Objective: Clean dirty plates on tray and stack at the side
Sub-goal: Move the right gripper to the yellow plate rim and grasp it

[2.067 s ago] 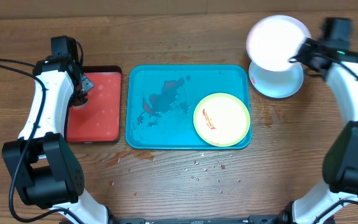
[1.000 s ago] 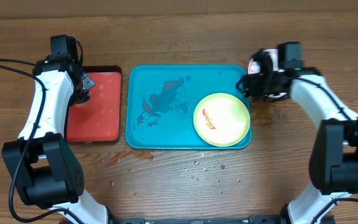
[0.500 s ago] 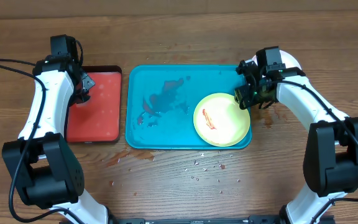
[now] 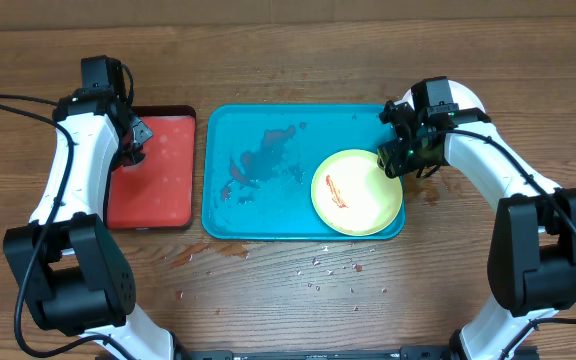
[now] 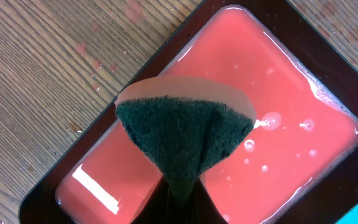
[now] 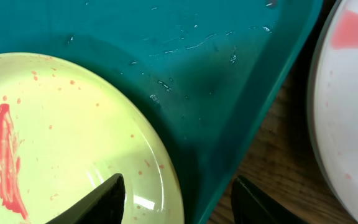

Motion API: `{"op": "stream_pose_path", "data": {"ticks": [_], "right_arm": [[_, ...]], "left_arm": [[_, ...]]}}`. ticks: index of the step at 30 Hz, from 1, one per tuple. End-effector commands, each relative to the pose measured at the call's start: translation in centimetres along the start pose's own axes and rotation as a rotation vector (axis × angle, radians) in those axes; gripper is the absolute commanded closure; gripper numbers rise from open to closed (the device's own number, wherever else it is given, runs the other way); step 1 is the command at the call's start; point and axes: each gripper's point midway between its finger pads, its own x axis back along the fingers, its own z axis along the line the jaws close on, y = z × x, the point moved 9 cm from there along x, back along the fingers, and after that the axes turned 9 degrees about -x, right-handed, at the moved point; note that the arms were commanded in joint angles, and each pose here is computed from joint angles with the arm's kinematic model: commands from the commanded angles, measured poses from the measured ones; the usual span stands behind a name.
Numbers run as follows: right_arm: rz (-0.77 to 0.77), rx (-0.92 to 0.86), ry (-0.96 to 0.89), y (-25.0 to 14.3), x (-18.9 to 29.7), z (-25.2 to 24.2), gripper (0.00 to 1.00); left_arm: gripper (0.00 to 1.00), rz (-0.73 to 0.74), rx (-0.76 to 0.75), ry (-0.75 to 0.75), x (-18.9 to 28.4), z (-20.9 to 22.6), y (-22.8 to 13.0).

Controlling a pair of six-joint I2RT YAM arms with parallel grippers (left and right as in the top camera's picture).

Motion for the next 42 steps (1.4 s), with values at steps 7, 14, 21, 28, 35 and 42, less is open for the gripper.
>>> {"op": "stream_pose_path", "data": {"ticks": [7, 14, 21, 28, 35, 42], "right_arm": [[-0.012, 0.061, 0.016, 0.2, 0.0, 2.0, 0.43], [0.039, 0.056, -0.029, -0.2, -2.4, 1.3, 0.44], [0.103, 0.048, -0.025, -1.1, -3.1, 1.6, 0.45], [0.222, -0.060, -0.026, -2.9, -2.9, 2.8, 0.50], [0.231, -0.100, -0.030, -3.0, -3.1, 3.7, 0.61], [0.144, -0.132, -0.010, -1.7, -3.3, 3.9, 0.75]], "left_arm": [[0.96, 0.010, 0.006, 0.003, -0.5, -0.1, -0.2], [0.96, 0.015, 0.004, 0.006, -0.5, -0.1, -0.3], [0.96, 0.020, 0.003, 0.008, -0.5, 0.0, -0.3], [0.96, 0.020, 0.003, 0.008, -0.5, 0.0, -0.3], [0.96, 0.015, 0.004, 0.005, -0.5, -0.1, -0.2], [0.96, 0.018, 0.004, -0.001, -0.5, -0.1, -0.3]]}}
